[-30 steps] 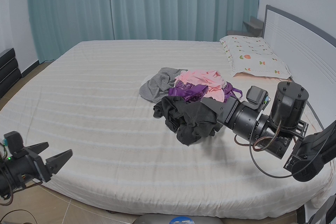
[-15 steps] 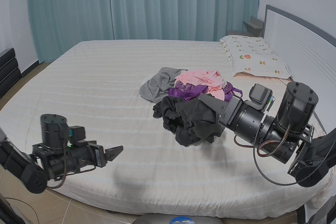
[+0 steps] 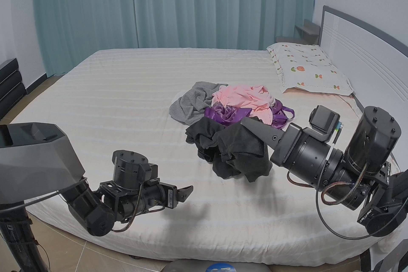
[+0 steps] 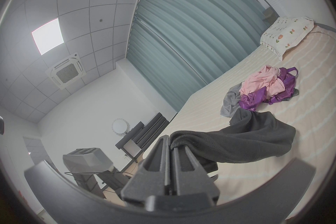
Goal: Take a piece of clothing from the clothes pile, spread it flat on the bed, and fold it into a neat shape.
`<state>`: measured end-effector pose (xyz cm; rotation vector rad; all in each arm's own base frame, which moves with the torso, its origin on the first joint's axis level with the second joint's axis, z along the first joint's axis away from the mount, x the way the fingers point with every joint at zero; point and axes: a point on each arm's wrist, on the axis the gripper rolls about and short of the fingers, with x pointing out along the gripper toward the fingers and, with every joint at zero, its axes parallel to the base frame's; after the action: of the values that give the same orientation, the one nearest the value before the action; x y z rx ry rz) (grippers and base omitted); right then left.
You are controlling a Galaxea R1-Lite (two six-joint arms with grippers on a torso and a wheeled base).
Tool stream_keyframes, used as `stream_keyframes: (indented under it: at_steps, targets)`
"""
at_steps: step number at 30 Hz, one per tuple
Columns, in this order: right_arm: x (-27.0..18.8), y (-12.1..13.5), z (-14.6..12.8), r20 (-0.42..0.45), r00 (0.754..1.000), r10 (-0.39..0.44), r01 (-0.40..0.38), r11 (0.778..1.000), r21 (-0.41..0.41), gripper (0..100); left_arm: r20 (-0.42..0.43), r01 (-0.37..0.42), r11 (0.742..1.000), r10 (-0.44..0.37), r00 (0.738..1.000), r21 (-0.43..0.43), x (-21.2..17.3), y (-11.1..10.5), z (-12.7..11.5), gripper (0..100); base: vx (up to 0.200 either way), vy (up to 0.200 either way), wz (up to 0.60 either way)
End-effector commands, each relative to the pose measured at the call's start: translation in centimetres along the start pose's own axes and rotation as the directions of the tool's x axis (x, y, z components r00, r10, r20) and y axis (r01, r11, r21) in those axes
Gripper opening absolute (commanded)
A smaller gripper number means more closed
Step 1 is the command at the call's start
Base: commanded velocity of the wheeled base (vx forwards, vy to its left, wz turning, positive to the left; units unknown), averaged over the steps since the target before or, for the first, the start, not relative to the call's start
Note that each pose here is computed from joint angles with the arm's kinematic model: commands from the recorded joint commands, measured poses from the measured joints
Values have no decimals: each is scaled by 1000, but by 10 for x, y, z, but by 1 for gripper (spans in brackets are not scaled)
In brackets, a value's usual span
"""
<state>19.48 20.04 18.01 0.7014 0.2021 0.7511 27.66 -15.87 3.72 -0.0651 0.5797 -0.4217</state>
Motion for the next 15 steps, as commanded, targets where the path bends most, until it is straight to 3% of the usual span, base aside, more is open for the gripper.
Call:
stream_keyframes:
  at_steps: [1,15]
  targets:
    - [-5,10,0,-2,999,36,-36,999,-1,0,7,-8,1000,8,1000,5,27,-5,0,100,0,0,0]
    - [-15,22,2,1,997,82,-82,997,1,0,104,-15,1000,15,994,5,89,-16,16,100,0,0,0]
